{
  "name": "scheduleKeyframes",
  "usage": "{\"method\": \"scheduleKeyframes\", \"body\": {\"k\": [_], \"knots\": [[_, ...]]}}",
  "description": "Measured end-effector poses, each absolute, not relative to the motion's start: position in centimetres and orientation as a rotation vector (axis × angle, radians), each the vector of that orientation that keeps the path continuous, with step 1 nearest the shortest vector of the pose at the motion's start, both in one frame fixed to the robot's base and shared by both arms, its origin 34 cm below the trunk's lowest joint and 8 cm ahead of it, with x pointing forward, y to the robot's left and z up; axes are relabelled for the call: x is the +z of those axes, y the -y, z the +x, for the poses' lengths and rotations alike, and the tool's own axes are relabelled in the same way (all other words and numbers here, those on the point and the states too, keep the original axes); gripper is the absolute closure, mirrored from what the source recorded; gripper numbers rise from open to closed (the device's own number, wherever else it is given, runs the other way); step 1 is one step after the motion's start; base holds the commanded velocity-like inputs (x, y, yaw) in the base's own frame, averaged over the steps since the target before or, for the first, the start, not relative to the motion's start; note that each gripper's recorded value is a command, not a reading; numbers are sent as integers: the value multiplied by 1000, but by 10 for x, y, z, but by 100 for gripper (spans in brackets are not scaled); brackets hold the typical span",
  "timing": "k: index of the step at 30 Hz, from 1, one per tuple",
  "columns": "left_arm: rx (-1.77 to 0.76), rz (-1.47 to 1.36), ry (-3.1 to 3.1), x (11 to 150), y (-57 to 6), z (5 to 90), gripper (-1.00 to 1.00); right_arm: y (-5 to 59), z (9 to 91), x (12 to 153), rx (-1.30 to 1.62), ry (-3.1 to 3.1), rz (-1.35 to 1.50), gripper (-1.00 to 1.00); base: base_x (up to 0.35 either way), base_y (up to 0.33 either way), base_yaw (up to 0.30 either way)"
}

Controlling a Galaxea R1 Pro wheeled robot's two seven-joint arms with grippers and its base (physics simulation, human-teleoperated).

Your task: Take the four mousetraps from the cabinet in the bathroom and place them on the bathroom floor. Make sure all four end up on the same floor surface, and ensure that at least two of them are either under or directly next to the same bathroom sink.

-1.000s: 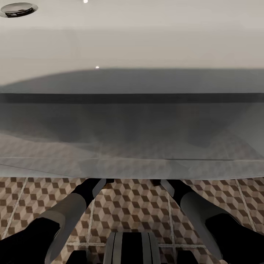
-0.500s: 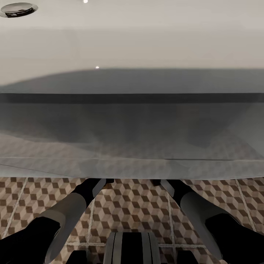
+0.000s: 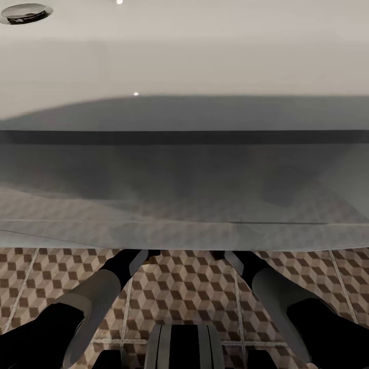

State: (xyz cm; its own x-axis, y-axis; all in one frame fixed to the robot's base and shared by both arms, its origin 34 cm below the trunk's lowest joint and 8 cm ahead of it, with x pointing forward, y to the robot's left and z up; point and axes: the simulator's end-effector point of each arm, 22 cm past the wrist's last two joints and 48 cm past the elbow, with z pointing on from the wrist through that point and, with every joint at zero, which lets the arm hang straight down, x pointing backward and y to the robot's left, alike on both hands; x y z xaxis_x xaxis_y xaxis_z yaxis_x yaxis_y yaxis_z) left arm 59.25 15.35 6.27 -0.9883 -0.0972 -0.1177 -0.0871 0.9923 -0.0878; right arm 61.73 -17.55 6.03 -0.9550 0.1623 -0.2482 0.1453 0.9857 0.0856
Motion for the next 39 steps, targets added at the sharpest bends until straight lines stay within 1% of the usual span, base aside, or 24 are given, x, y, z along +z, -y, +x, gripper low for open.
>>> {"method": "scheduleKeyframes", "body": {"k": [39], "knots": [[-113, -157, -2987, 63, -155, 598, 100, 179, 618, 60, 88, -2873, 216, -100, 0, 0, 0]]}}
